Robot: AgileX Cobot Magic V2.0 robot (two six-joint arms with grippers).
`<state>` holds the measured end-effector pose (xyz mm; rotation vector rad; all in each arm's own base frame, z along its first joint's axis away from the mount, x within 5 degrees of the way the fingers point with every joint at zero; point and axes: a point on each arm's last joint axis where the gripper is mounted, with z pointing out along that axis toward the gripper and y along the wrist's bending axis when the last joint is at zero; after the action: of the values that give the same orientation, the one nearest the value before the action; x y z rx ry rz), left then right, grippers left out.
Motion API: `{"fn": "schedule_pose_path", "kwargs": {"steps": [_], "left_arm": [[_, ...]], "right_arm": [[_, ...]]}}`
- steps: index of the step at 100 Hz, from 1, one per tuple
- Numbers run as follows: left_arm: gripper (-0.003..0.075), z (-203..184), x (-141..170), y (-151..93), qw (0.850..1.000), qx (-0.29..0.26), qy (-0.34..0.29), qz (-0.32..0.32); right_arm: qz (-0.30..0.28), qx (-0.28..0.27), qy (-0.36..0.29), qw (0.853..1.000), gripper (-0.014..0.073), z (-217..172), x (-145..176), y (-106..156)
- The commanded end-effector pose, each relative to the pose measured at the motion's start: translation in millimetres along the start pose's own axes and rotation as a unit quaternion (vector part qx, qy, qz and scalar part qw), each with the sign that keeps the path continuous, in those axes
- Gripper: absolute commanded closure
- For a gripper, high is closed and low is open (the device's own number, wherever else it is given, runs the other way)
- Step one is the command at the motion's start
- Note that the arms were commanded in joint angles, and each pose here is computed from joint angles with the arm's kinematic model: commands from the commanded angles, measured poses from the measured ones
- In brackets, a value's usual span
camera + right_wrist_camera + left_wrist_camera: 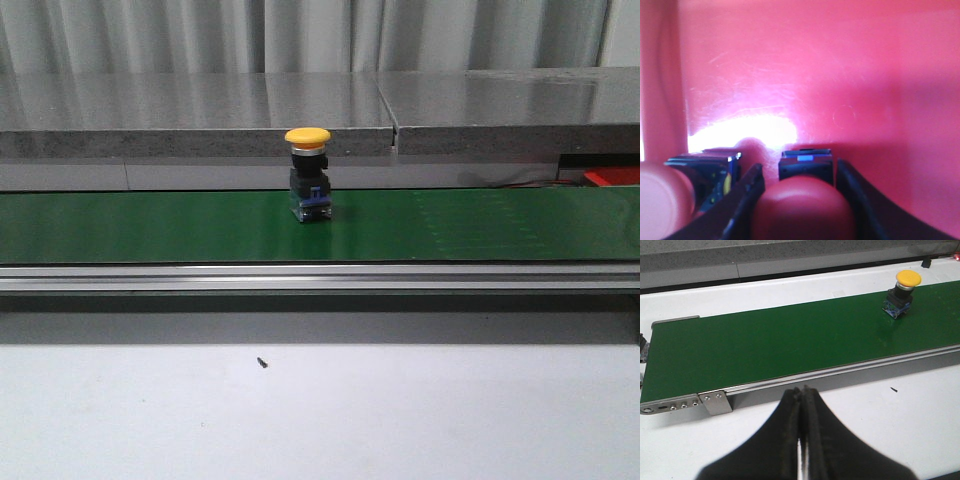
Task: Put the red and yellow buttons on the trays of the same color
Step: 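Carry the red button into the red tray and open the right gripper, then lower the right gripper onto the yellow button on the belt and grasp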
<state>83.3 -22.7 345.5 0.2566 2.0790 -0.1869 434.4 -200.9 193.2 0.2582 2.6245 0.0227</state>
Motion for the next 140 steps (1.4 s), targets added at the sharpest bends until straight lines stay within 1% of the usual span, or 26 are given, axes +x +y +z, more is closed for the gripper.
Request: {"fn": "schedule_pose_path", "kwargs": {"steps": [1,7,12,19,24,27,31,34,55,81,96,112,120,129,140], "left_arm": [[0.0739,-4.9,-13.3,-0.8,0.999,0.002,-0.048,-0.005],[0.0739,-4.9,-13.3,-0.8,0.999,0.002,-0.048,-0.005],[0.0739,-4.9,-13.3,-0.8,0.999,0.002,-0.048,-0.005],[0.0739,-4.9,-13.3,-0.8,0.999,0.002,-0.048,-0.005],[0.0739,-4.9,-13.3,-0.8,0.999,0.002,-0.048,-0.005],[0.0739,-4.9,-13.3,-0.8,0.999,0.002,-0.048,-0.005],[0.0739,-4.9,-13.3,-0.8,0.999,0.002,-0.048,-0.005],[0.0739,-4.9,-13.3,-0.8,0.999,0.002,-0.048,-0.005],[0.0739,-4.9,-13.3,-0.8,0.999,0.002,-0.048,-0.005],[0.0739,-4.9,-13.3,-0.8,0.999,0.002,-0.048,-0.005],[0.0739,-4.9,-13.3,-0.8,0.999,0.002,-0.048,-0.005],[0.0739,-4.9,-13.3,-0.8,0.999,0.002,-0.048,-0.005],[0.0739,-4.9,-13.3,-0.8,0.999,0.002,-0.048,-0.005],[0.0739,-4.9,-13.3,-0.8,0.999,0.002,-0.048,-0.005],[0.0739,-4.9,-13.3,-0.8,0.999,0.002,-0.048,-0.005]], "right_arm": [[-0.002,0.015,-0.058,0.998,0.0418,-30.3,-18.8,-1.4],[-0.002,0.014,-0.055,0.998,0.0416,-27.7,-18.0,-1.7],[-0.002,0.013,-0.055,0.998,0.0391,-27.6,-17.9,-1.6],[-0.002,0.013,-0.054,0.998,0.03,-27.6,-17.8,-1.6],[-0.002,0.013,-0.054,0.998,0.0204,-27.6,-17.8,-1.6],[-0.002,0.013,-0.054,0.998,0.0162,-27.6,-17.8,-1.6],[-0.002,0.013,-0.055,0.998,0.0121,-28.2,-18.0,-1.5],[-0.002,0.013,-0.055,0.998,0.0111,-29.0,-18.2,-1.4],[-0.005,0.017,-0.072,0.997,0.0152,-44.1,-22.8,0.6],[-0.011,0.018,-0.096,0.995,0.0152,-79.1,-28.8,7.0],[-0.011,0.011,-0.098,0.995,0.0152,-99.3,-26.7,13.1],[-0.012,0.013,-0.114,0.993,0.0152,-127.4,-17.7,21.9],[0.0,0.0,-0.121,0.993,0.0152,-137.8,-8.6,28.4],[0.005,-0.008,-0.127,0.992,0.0152,-148.5,2.6,37.6],[-0.003,-0.01,-0.133,0.991,0.0152,-161.4,16.6,52.3]]}}
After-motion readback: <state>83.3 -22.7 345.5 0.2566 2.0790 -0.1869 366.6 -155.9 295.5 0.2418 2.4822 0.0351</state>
